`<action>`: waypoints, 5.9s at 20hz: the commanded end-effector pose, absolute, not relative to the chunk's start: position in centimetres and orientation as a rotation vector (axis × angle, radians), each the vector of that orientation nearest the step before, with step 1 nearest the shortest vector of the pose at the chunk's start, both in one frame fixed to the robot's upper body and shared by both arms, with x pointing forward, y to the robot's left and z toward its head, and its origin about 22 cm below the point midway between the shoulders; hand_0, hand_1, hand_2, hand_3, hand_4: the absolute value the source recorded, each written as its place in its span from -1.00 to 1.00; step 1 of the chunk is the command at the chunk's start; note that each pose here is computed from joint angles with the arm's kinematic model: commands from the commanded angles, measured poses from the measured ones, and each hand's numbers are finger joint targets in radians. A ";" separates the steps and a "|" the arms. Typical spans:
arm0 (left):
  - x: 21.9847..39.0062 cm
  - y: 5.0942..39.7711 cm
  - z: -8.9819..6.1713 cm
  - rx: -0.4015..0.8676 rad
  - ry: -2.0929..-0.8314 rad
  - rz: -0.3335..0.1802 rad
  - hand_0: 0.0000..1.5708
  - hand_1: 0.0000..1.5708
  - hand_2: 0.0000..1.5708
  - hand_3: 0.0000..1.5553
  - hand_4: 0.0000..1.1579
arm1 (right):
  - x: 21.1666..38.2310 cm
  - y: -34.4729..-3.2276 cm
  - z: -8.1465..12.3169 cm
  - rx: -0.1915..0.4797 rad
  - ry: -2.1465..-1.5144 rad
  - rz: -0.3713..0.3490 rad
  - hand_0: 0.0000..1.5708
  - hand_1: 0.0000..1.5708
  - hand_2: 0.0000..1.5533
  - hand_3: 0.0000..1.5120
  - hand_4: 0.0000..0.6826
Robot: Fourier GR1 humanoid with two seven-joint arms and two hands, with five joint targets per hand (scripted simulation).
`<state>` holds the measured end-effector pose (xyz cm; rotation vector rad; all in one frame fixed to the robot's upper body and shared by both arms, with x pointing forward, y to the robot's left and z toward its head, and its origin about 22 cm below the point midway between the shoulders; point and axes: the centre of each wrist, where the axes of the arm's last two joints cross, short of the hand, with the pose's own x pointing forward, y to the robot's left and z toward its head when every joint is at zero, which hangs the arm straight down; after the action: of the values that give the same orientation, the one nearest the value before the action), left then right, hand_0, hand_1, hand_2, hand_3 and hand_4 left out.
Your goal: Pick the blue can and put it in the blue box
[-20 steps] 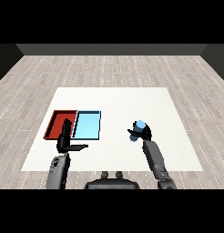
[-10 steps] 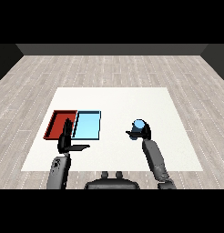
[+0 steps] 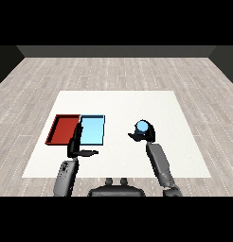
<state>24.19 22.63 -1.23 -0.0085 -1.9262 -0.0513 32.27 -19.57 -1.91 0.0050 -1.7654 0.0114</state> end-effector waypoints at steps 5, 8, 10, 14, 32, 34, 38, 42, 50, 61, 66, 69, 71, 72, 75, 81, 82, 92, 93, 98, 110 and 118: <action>24.8 20.5 -0.4 -0.055 -1.912 -0.069 -1.00 -1.00 -1.00 -1.00 -1.00 | 32.2 -17.5 0.9 0.055 -1.833 0.047 0.84 0.84 0.89 0.79 0.58; 23.9 20.2 -0.5 -0.072 -1.921 -0.068 -1.00 -1.00 -1.00 -1.00 -1.00 | 32.8 -15.8 0.5 0.061 -1.834 0.042 0.84 0.84 0.89 0.79 0.58; 23.9 20.7 -0.6 -0.099 -1.895 -0.072 -1.00 -1.00 -1.00 -1.00 -1.00 | 32.6 -17.4 1.2 0.050 -1.841 0.049 0.84 0.84 0.89 0.79 0.58; 24.6 17.9 -0.8 -0.111 -1.903 -0.079 -1.00 -1.00 -1.00 -1.00 -1.00 | 33.4 -14.6 1.9 0.097 -1.866 0.079 0.84 0.84 0.88 0.78 0.65; 28.7 12.2 -0.2 -0.245 -1.874 -0.123 -1.00 -1.00 -1.00 -1.00 -1.00 | 31.9 -12.1 3.6 0.155 -1.902 0.084 0.86 0.86 0.89 0.82 0.61; 28.5 11.4 0.6 -0.255 -1.857 -0.117 -1.00 -1.00 -1.00 -1.00 -1.00 | 32.4 -12.2 4.6 0.159 -1.899 0.085 0.85 0.85 0.89 0.82 0.61; 27.6 9.6 1.4 -0.252 -1.834 -0.132 -1.00 -1.00 -1.00 -1.00 -1.00 | 32.4 -12.2 3.6 0.188 -1.899 0.104 0.83 0.83 0.88 0.80 0.62; 29.2 10.7 0.2 -0.264 -1.793 -0.147 -1.00 -1.00 -1.00 -1.00 -1.00 | 32.6 -9.7 3.4 0.196 -1.877 0.129 0.81 0.81 0.88 0.82 0.64; 29.6 9.9 -1.1 -0.285 -1.778 -0.139 -1.00 -1.00 -1.00 -1.00 -1.00 | 31.4 -9.8 3.4 0.249 -1.890 0.126 0.83 0.83 0.88 0.82 0.65; 30.1 7.3 -1.7 -0.275 -1.722 -0.129 -1.00 -1.00 -1.00 -1.00 -1.00 | 32.3 -11.6 4.6 0.286 -1.899 0.148 0.81 0.81 0.87 0.80 0.64; 30.5 8.0 -0.2 -0.249 -1.731 -0.139 -1.00 -1.00 -1.00 -1.00 -1.00 | 31.7 -8.9 4.4 0.283 -1.885 0.160 0.82 0.82 0.88 0.83 0.62; 28.9 7.1 -3.9 -0.259 -1.718 -0.158 -1.00 -1.00 -1.00 -1.00 -1.00 | 31.2 -7.8 4.2 0.297 -1.901 0.149 0.82 0.82 0.88 0.82 0.62; 31.7 6.9 -1.3 -0.265 -1.730 -0.150 -1.00 -1.00 -1.00 -1.00 -1.00 | 32.4 -9.9 3.7 0.275 -1.912 0.141 0.82 0.82 0.88 0.82 0.60; 30.2 6.2 -1.5 -0.260 -1.730 -0.151 -1.00 -1.00 -1.00 -1.00 -1.00 | 31.2 -8.3 3.5 0.302 -1.897 0.151 0.81 0.81 0.88 0.81 0.58; 31.2 5.8 -0.3 -0.258 -1.757 -0.157 -1.00 -1.00 -1.00 -1.00 -1.00 | 32.2 -7.2 3.7 0.303 -1.887 0.161 0.83 0.83 0.89 0.83 0.56; 29.3 4.1 -0.4 -0.258 -1.745 -0.175 -1.00 -1.00 -1.00 -1.00 -1.00 | 31.6 -6.0 4.7 0.295 -1.903 0.189 0.83 0.83 0.86 0.79 0.53; 30.0 4.5 -1.6 -0.263 -1.730 -0.181 -1.00 -1.00 -1.00 -1.00 -1.00 | 30.7 -6.2 4.6 0.299 -1.902 0.184 0.82 0.82 0.86 0.79 0.53; 30.1 5.8 -2.2 -0.137 -1.695 -0.068 0.84 0.84 0.86 0.73 0.89 | 29.8 -5.8 5.5 0.346 -1.923 0.175 0.84 0.84 0.88 0.81 0.50; 30.7 5.8 -1.0 -0.109 -1.713 -0.057 1.00 1.00 1.00 0.95 1.00 | 28.9 -7.2 3.9 0.337 -1.915 0.171 0.83 0.83 0.88 0.82 0.51; 31.2 4.1 -1.6 -0.073 -1.683 -0.140 1.00 1.00 0.98 0.88 0.95 | 30.5 -5.7 4.5 0.333 -1.891 0.180 0.80 0.80 0.87 0.81 0.54; 31.4 5.3 -0.8 -0.017 -1.731 -0.101 1.00 1.00 0.99 0.89 0.97 | 30.7 -6.6 5.0 0.248 -1.895 0.222 -1.00 -1.00 -1.00 -1.00 -1.00; 30.5 5.2 -1.6 -0.021 -1.714 -0.122 1.00 1.00 1.00 0.90 0.97 | 32.5 -7.7 4.1 0.249 -1.912 0.239 -1.00 -1.00 -1.00 -1.00 -1.00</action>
<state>31.45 5.74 -1.17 -0.0147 -1.7194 -0.1147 31.40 -7.25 5.13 0.2491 -1.9008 0.2286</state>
